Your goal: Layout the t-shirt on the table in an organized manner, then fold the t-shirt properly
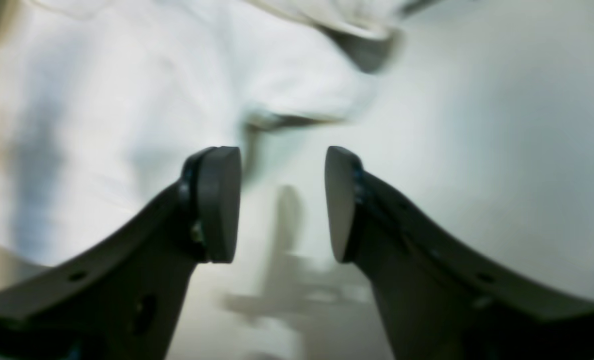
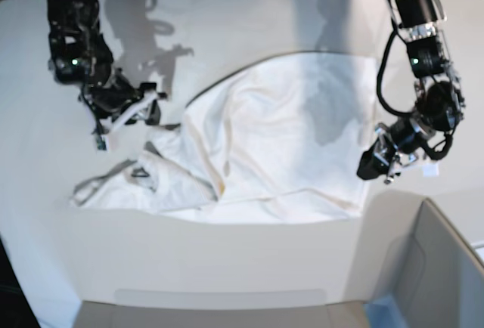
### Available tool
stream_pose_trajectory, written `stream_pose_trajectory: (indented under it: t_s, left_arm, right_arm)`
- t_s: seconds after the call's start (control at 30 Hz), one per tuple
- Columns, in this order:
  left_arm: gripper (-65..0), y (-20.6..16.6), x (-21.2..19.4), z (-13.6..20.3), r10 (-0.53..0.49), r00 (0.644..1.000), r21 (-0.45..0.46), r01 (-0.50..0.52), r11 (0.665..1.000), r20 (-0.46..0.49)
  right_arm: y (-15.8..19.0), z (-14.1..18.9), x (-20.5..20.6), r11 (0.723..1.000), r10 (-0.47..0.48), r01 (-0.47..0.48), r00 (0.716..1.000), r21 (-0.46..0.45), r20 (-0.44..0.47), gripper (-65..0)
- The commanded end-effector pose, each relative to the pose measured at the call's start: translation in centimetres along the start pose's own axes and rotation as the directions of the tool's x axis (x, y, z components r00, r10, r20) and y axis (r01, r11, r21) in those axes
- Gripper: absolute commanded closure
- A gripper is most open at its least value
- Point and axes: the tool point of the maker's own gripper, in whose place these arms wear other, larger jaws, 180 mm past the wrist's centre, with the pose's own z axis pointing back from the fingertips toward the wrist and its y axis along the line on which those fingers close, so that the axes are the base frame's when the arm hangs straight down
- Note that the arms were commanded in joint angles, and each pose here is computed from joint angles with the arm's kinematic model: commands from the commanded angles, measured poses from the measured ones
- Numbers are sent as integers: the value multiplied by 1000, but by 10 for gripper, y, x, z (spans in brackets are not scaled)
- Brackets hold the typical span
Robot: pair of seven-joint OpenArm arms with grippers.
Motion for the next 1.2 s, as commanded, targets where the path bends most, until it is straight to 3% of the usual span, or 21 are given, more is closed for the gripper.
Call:
stream_pose_trajectory:
  t_s: [0.0, 0.07, 0.2, 0.3, 0.43, 0.53, 0.63, 0.77, 0.9, 1.17]
  left_arm:
    - [-151, -15, 5, 5, -11, 1000, -37, 11, 999, -4]
    - [-151, -15, 5, 4, -10, 1000, -36, 10, 999, -4]
    - [-151, -14, 4, 4, -8, 1000, -35, 8, 999, -5]
    - [-151, -16, 0, 1, 3, 1000, -45, -4, 999, -13]
    - [-151, -16, -2, 0, 6, 1000, -47, -7, 999, -16]
    - [-151, -15, 0, 1, 8, 1000, -46, -8, 999, -12]
    - [-151, -15, -1, 1, 7, 1000, -46, -8, 999, -13]
    - [-151, -16, -5, -1, 16, 1000, -53, -17, 998, -20]
    - [-151, -17, -6, -2, 17, 1000, -54, -18, 998, -22]
    - [-151, -17, -6, -2, 18, 1000, -54, -19, 998, -21]
  right_arm:
    - [2, 4, 15, 997, 81, -81, 996, -17, 38, -291]
    - [-5, 2, 11, 973, 209, -207, 978, -97, 6, -291]
    - [-7, -3, 18, 891, 415, -409, 910, -195, -10, -291]
    - [-7, -16, 20, 808, 547, -545, 835, -225, -59, -291]
    - [-24, -31, 19, 681, 650, -660, 744, -318, -152, -291]
    - [-17, -37, 21, 622, 703, -712, 691, -325, -168, -291]
    - [-11, -43, 25, 600, 727, -735, 666, -317, -167, -291]
    - [-3, -50, 31, 593, 754, -743, 648, -312, -111, -291]
    - [-18, -67, 23, 570, 763, -766, 628, -297, -155, -291]
    - [-1, -82, 21, 583, 775, -768, 624, -265, -102, -291]
